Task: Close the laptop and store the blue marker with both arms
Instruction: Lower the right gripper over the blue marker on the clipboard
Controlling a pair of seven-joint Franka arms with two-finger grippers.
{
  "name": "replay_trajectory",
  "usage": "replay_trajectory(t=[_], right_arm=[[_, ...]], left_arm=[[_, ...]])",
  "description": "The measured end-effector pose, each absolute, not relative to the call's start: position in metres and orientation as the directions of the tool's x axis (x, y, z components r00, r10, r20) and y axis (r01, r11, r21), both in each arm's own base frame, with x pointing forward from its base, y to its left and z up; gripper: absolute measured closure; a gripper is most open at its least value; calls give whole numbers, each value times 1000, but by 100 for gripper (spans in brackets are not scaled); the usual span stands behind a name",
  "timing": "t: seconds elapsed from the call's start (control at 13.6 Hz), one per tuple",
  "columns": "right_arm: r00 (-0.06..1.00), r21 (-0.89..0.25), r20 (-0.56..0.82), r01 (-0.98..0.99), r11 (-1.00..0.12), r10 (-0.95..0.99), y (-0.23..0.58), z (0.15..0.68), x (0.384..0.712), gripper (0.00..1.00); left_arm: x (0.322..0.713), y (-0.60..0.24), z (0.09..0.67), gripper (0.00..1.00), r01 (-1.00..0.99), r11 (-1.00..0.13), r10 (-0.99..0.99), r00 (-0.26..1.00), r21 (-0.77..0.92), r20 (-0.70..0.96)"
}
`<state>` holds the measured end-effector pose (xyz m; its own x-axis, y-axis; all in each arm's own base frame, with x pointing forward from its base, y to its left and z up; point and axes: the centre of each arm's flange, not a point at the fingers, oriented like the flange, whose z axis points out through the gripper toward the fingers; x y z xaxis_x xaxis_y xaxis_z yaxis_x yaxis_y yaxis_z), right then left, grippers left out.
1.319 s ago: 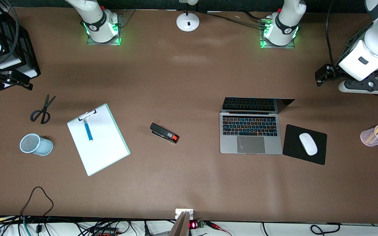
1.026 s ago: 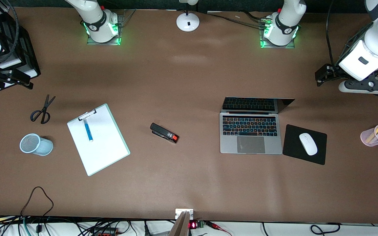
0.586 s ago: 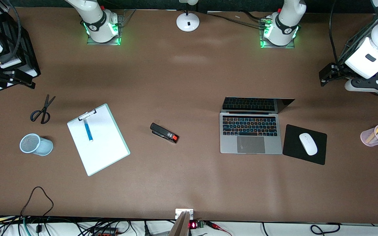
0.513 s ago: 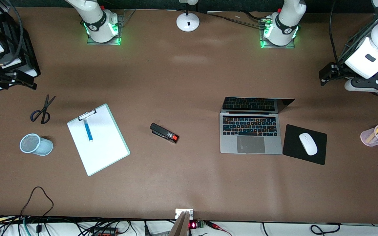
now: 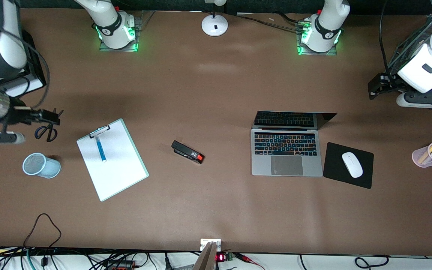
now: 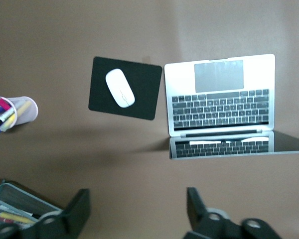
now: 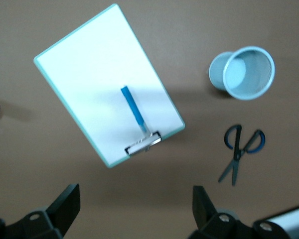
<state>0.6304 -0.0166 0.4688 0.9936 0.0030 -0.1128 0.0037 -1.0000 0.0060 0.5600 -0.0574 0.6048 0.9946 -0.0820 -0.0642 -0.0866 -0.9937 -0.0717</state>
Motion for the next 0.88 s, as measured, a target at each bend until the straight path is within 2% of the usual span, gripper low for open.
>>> replay_trajectory(t=[0.22,0.51,0.88], right_arm=[[992,11,-114,55,-998,53,-13,415,651,0],[989,21,-97,110,-994,108,-11,348,672,0],[974,27,-88,211,-977,208,17,297,682,0]], left_arm=[[559,-60,603,58,-90,-995,-85,993,-53,-80],[556,-60,600,98,-91,-994,-85,990,-52,-110],[545,-73,594,99,-75,-996,-82,978,41,-190]])
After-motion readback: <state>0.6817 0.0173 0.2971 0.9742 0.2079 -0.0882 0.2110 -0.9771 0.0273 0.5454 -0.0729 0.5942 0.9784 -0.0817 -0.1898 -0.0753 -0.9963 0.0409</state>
